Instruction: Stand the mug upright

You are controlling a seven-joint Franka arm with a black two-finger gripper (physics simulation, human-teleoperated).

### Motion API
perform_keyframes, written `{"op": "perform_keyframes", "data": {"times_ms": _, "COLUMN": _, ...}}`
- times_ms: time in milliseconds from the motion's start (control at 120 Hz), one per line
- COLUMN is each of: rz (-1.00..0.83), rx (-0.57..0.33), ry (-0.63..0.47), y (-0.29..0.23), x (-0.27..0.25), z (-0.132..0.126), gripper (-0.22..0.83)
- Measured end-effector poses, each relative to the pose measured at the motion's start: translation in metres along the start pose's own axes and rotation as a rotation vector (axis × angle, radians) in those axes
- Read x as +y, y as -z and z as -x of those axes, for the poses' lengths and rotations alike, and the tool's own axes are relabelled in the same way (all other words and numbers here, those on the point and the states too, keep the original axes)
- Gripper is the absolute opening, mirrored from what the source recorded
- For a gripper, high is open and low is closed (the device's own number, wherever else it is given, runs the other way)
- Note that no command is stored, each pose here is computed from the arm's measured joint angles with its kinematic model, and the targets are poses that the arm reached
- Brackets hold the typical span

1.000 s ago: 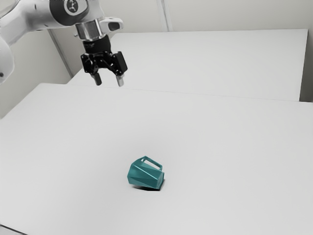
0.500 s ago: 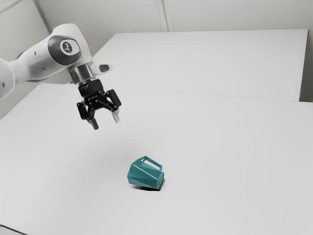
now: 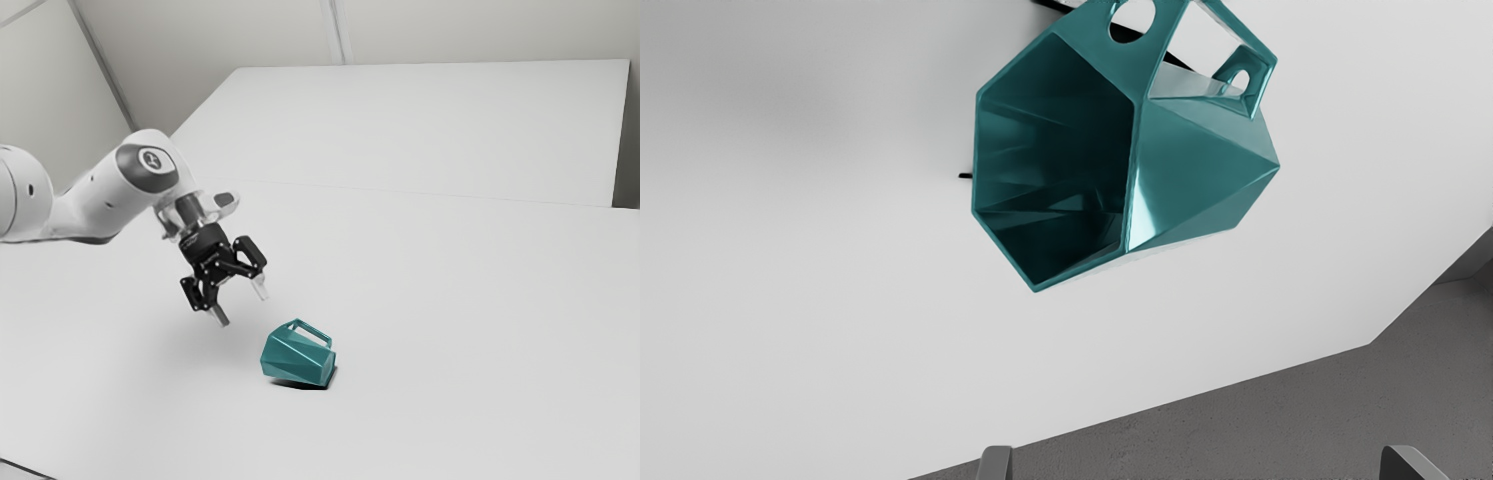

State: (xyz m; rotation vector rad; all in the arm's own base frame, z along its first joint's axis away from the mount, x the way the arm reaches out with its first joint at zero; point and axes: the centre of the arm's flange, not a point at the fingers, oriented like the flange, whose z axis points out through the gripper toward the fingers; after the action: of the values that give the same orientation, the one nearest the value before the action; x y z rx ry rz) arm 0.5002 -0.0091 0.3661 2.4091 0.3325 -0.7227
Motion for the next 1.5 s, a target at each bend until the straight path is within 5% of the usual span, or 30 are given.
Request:
{"op": "perform_keyframes", "data": {"times_ms": 400, "rz": 0.047, "rx": -0.020, "ry": -0.024, "y": -0.032, "x": -0.020, "z": -0.012, "gripper": 0.61}}
{"op": "perform_keyframes", "data": {"times_ms": 1042, "rz": 0.063, "rx": 0.110, "ry": -0.243, "y": -0.032, "x": -0.027, "z": -0.033, "gripper": 0.62}}
{"op": "perform_keyframes", "data": {"times_ms": 1500, "rz": 0.117, "rx": 0.111, "ry": -0.351, "y": -0.052, "x": -0.021, "z": -0.033, "gripper": 0.62}}
